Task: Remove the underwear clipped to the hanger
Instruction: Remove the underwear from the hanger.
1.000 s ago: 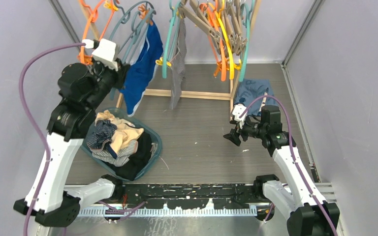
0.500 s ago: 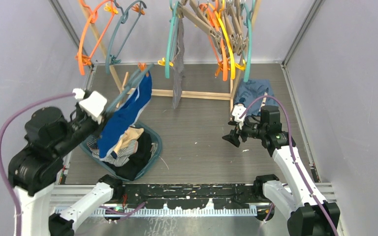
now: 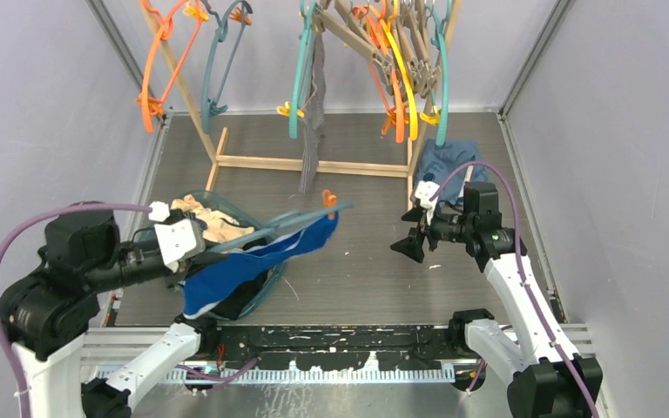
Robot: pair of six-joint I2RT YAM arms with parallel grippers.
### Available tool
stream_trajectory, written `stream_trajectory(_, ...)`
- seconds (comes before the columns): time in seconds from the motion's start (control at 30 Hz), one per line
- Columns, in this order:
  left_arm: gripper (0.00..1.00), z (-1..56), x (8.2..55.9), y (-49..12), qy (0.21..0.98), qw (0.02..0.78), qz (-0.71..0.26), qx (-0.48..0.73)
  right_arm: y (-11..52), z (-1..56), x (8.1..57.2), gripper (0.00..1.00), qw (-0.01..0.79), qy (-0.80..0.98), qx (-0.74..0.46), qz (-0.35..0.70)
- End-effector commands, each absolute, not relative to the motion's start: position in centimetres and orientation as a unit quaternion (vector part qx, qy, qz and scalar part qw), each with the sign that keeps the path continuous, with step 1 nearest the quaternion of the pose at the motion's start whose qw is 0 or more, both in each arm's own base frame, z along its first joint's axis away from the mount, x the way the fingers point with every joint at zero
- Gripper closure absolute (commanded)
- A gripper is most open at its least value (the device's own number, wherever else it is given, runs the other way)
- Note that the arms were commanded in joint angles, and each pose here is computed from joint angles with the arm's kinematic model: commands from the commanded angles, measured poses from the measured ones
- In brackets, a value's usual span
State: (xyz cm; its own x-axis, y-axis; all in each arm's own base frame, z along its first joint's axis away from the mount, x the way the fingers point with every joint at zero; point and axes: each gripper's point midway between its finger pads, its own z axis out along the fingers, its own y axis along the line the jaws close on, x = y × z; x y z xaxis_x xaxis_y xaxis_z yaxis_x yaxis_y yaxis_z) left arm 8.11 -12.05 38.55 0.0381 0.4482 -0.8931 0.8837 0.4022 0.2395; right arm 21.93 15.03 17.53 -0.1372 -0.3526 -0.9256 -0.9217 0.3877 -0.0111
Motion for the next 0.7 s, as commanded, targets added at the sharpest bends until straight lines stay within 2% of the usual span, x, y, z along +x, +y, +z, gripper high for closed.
stream_trajectory(0.0,1.0,40.7,8.5,-15.6,0.596,0.511,-0.291,0.547,15.7,23.7,21.6,0.11,0.494,0.67,-0.449,0.325)
stream_trajectory(0.2,1.0,41.6,11.0,-18.5,0.562,0.496,-0.347,0.564,14.9,31.4,21.1,0.03,0.523,0.683,-0.417,0.295)
stream_trajectory(0.43,1.0,42.5,12.7,-21.1,0.511,0.487,-0.402,0.584,14.0,39.2,19.5,0.01,0.588,0.674,-0.355,0.273)
stream_trajectory(0.67,1.0,40.8,13.2,-22.5,0.455,0.475,-0.436,0.614,15.0,39.5,19.8,0.02,0.546,0.686,-0.361,0.317)
